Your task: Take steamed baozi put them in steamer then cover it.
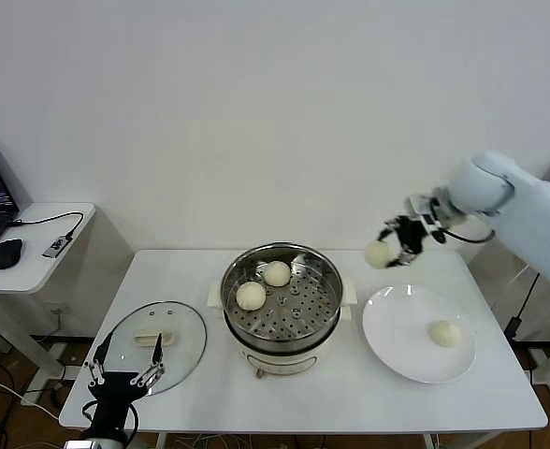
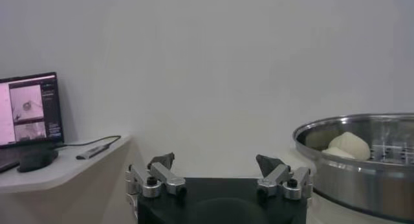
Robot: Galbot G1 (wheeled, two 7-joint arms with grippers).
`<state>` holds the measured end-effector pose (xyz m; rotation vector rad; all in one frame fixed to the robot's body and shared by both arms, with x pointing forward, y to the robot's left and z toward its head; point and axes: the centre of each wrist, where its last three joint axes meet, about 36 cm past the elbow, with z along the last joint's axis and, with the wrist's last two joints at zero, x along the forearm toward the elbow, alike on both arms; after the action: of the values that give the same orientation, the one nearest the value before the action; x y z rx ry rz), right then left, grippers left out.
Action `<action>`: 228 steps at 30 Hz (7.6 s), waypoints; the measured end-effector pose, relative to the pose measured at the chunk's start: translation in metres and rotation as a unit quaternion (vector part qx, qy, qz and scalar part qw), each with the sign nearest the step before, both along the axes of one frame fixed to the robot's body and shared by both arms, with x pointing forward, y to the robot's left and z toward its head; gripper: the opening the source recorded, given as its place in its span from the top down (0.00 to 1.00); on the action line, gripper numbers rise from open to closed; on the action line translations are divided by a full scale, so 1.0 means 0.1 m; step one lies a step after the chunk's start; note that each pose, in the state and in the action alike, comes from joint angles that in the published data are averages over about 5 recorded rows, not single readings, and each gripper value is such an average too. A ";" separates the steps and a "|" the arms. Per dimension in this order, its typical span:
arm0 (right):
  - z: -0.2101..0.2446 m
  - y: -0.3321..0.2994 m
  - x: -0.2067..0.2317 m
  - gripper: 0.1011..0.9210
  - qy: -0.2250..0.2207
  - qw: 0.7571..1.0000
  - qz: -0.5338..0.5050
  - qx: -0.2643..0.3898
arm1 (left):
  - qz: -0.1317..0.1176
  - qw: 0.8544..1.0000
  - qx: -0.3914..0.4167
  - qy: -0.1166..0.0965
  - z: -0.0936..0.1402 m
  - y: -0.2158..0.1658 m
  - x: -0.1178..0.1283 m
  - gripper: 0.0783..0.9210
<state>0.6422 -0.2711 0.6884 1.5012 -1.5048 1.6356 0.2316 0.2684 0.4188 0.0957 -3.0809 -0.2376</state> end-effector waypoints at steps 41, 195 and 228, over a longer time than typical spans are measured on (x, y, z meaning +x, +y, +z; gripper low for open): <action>-0.86 2.31 -0.44 0.35 -0.008 0.867 0.472 -0.159 | 0.030 0.999 -0.008 -0.015 0.01 0.03 0.00 0.12; -0.08 0.76 -0.12 0.40 0.055 0.990 -0.129 0.026 | 0.018 0.999 0.017 -0.042 0.07 0.09 0.16 0.12; -1.07 1.52 -0.15 0.37 0.081 0.983 -0.161 -0.036 | 0.026 0.999 0.012 -0.042 0.03 0.09 0.16 0.12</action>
<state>0.6274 -0.1192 0.5813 1.2435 -1.4919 1.3310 0.2471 0.2775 0.4218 0.1927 -3.1531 -0.2766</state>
